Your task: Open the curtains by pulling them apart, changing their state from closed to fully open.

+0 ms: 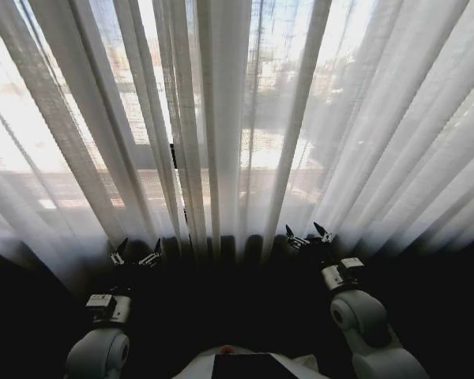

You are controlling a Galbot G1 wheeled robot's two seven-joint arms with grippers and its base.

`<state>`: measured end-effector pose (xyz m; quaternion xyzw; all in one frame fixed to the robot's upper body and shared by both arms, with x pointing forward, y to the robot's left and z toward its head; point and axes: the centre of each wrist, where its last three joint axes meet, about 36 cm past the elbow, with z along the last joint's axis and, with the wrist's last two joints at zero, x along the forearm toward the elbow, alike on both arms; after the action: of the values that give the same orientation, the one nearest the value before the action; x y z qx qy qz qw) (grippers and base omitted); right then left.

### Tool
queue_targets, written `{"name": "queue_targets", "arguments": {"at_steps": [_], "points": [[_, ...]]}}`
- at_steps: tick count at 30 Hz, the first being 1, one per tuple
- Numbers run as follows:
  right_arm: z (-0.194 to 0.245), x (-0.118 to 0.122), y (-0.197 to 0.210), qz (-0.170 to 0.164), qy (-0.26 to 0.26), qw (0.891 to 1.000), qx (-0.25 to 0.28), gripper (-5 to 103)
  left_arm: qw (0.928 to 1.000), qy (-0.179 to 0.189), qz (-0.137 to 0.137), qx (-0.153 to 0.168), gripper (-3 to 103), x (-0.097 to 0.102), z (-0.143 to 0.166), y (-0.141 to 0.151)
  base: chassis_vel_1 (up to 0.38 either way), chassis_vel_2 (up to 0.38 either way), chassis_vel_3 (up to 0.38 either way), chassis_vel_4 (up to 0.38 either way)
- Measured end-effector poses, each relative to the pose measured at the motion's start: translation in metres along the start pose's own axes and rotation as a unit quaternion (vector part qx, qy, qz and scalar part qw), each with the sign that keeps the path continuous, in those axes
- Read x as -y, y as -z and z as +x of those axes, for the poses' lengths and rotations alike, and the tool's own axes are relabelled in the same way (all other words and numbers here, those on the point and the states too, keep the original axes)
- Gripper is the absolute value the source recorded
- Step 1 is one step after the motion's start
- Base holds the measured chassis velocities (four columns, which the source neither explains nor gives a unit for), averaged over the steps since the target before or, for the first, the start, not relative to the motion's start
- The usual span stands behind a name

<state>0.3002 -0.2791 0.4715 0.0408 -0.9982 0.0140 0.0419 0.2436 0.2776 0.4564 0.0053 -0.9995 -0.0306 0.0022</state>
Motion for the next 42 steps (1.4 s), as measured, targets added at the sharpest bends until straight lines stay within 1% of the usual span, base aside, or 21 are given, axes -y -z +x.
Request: {"name": "queue_targets", "arguments": {"at_steps": [4,7,9,10,12,13,24,34,42], "points": [[0.0003,-0.0024,0.0001,0.000,0.003,1.000,0.000,100,1.0000,0.000,0.000,0.001,100,0.0000,0.0003,-0.0008,-0.245,0.211,0.255,-0.187],[0.0002,-0.0039,-0.0003,0.001,0.003,1.000,0.002,100,1.0000,0.000,0.000,0.001,100,0.0000,0.0005,-0.0012,-0.122,0.059,0.047,-0.069],[0.0004,-0.0046,-0.0009,0.011,0.003,1.000,0.002,100,1.0000,0.000,0.000,0.000,100,-0.0002,0.0009,-0.0016,0.000,0.000,0.000,0.000],[0.0004,-0.0046,-0.0009,0.011,0.003,1.000,0.002,100,1.0000,0.000,0.000,0.000,100,-0.0002,0.0009,-0.0016,0.000,0.000,0.000,0.000],[0.0015,-0.0056,-0.0029,0.027,0.002,1.000,-0.001,100,1.0000,0.001,0.001,0.001,100,-0.0004,0.0008,-0.0033,0.055,-0.024,-0.027,0.021],[0.0015,-0.0067,-0.0036,0.029,0.002,1.000,-0.002,100,1.0000,0.001,0.001,0.002,100,-0.0003,0.0008,-0.0047,0.045,-0.086,-0.067,0.025],[0.0010,-0.0085,-0.0059,0.030,0.000,1.000,-0.004,100,1.0000,0.001,0.001,0.002,100,-0.0004,0.0010,-0.0071,0.031,0.000,-0.030,-0.015],[0.0000,-0.0087,-0.0060,0.030,0.001,1.000,-0.003,100,1.0000,0.001,0.002,0.003,100,-0.0002,0.0009,-0.0071,0.175,0.168,-0.158,-0.183],[-0.0011,-0.0098,-0.0082,0.028,0.003,1.000,-0.005,100,1.0000,0.002,0.002,0.002,100,0.0001,0.0012,-0.0074,0.270,0.253,-0.277,-0.267]]}}
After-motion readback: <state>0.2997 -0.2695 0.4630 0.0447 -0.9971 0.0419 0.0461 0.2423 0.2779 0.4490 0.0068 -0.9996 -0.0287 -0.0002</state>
